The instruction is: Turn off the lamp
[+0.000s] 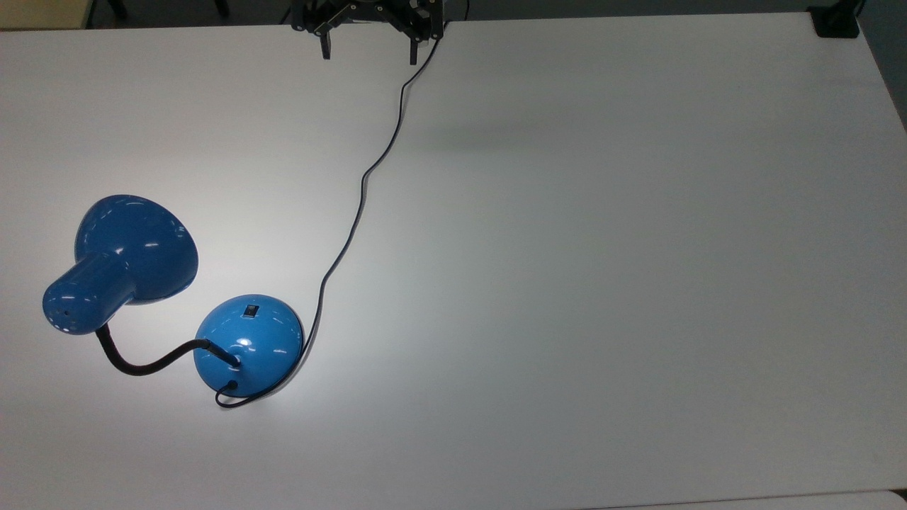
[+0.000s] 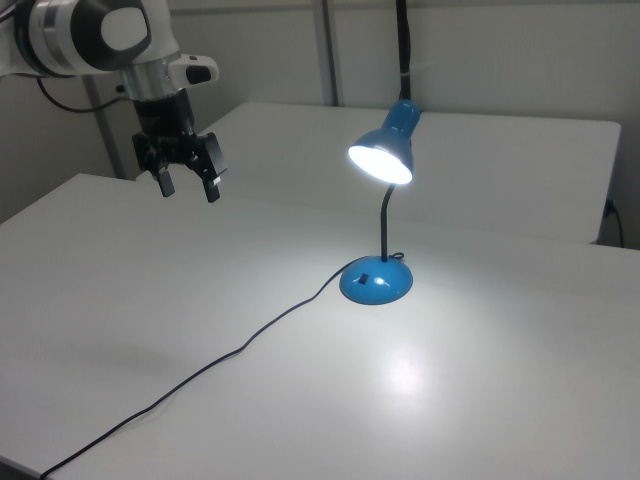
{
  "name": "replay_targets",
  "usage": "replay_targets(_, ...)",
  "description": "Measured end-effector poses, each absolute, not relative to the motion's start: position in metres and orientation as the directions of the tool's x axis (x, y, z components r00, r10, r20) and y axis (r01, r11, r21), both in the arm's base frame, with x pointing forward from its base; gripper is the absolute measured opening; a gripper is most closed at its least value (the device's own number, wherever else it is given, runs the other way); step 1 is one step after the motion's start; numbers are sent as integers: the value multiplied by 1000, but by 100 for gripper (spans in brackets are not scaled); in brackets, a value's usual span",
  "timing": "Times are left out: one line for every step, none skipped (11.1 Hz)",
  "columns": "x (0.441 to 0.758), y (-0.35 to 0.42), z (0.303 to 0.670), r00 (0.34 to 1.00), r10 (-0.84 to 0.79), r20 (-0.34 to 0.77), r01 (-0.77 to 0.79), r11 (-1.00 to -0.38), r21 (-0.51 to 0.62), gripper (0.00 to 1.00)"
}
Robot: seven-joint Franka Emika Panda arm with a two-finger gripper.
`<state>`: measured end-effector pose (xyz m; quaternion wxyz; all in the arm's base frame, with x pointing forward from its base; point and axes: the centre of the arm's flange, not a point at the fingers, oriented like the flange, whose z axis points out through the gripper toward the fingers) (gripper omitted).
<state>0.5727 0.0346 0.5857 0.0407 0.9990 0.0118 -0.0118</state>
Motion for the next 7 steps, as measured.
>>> replay_targets(573,35,586,1000,20,-24,21,-996,81,100)
replay_targets(573,34,586,1000,19,-24,21,-996,81,100)
replay_targets(573,34,586,1000,19,-24,21,-996,81,100)
replay_targets(573,34,586,1000,19,-24,21,-996,81,100)
replay_targets(573,34,586,1000,19,-24,21,-996,81,100)
replay_targets(573,34,586,1000,19,-24,21,-996,81,100)
replay_targets(573,34,586,999,28,-25,30,-996,81,95)
